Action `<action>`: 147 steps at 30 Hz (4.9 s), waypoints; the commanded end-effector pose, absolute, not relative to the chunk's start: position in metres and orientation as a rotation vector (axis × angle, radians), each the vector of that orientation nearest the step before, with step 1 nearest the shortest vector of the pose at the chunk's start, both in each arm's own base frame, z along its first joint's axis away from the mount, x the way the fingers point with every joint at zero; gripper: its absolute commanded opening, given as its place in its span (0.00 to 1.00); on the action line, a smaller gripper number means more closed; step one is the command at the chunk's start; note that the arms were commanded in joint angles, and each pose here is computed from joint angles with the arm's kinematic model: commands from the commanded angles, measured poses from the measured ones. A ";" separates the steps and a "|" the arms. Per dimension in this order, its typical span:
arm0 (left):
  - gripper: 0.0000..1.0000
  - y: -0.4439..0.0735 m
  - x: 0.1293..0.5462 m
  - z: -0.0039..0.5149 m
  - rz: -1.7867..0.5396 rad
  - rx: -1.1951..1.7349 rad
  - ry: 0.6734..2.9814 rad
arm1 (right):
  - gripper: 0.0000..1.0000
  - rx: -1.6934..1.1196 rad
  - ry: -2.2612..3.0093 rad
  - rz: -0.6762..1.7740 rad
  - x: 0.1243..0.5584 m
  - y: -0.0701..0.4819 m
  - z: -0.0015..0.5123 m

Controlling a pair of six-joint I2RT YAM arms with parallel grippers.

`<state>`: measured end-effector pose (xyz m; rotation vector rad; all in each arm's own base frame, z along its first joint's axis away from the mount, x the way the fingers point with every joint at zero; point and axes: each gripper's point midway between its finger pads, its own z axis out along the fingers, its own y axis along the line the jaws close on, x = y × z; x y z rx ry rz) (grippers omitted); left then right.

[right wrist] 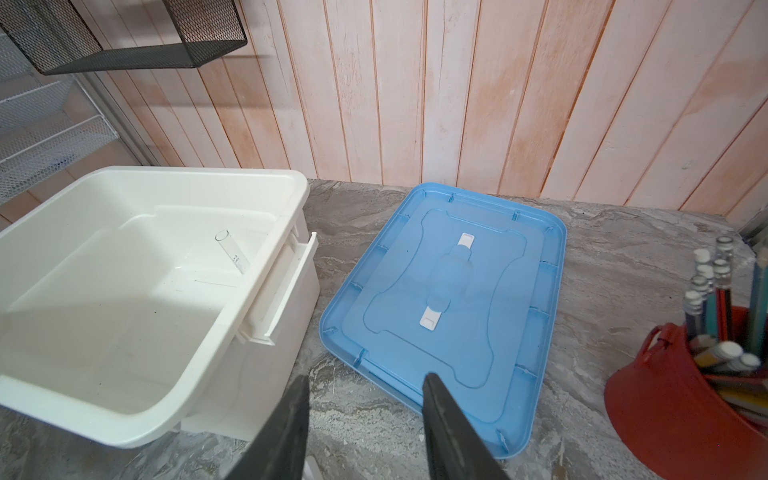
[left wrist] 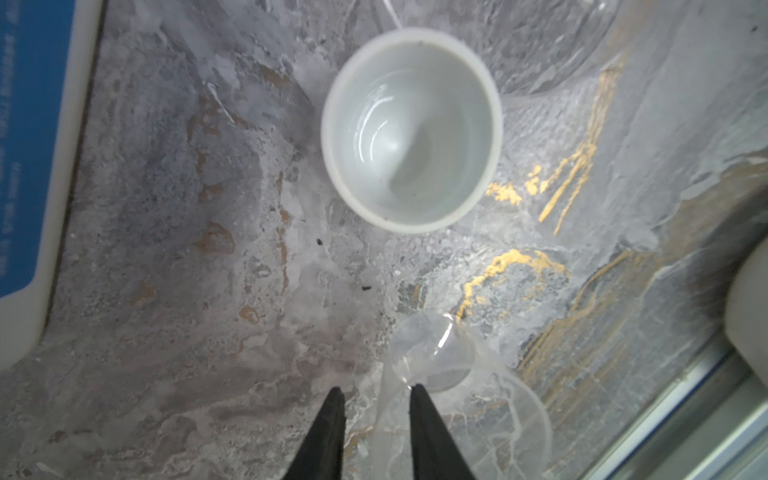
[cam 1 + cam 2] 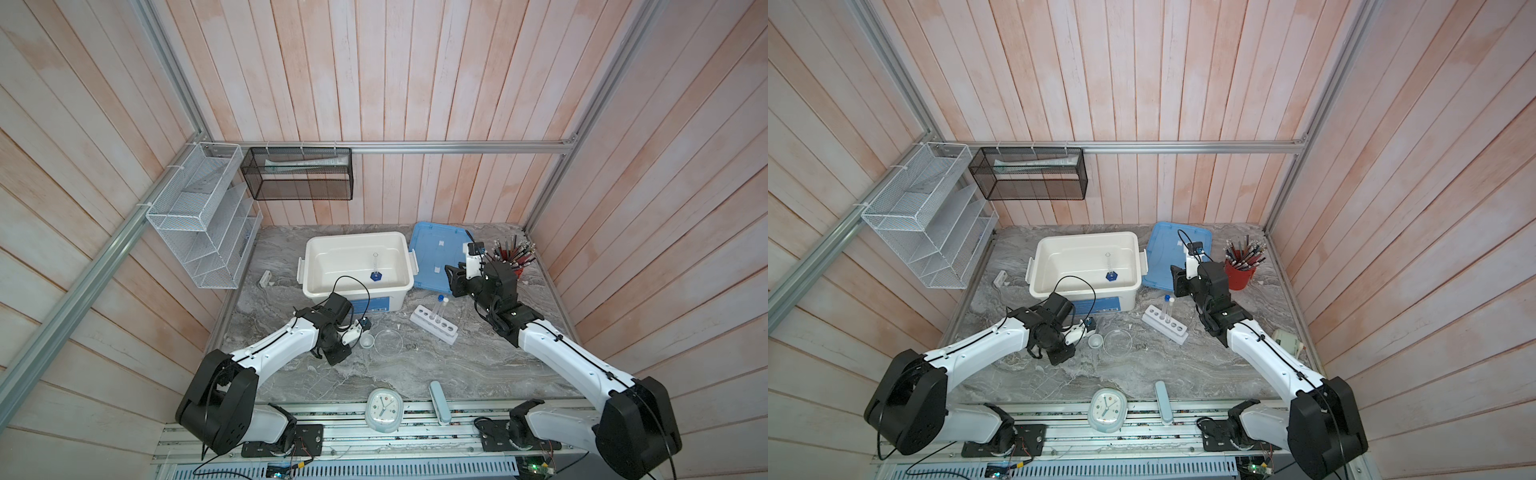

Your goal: Organize the chemistry lab equipment

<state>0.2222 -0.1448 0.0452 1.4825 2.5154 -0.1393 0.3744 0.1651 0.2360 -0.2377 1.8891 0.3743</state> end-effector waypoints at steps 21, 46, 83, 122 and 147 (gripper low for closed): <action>0.00 -0.141 0.228 0.088 -0.046 1.399 2.365 | 0.44 -0.175 1.888 0.387 0.374 0.158 0.242; 0.00 -0.135 0.327 0.294 0.072 0.943 2.161 | 0.44 -0.216 1.901 0.506 0.341 0.168 0.258; 0.00 -0.101 0.429 0.150 -0.019 0.591 2.708 | 0.44 -0.241 1.957 0.571 0.340 0.180 0.234; 0.00 -0.107 0.416 0.077 -0.058 0.710 2.842 | 0.44 -0.245 2.010 0.547 0.355 0.185 0.214; 0.31 -0.114 0.428 0.101 -0.006 0.755 2.773 | 0.44 -0.238 2.007 0.551 0.354 0.185 0.218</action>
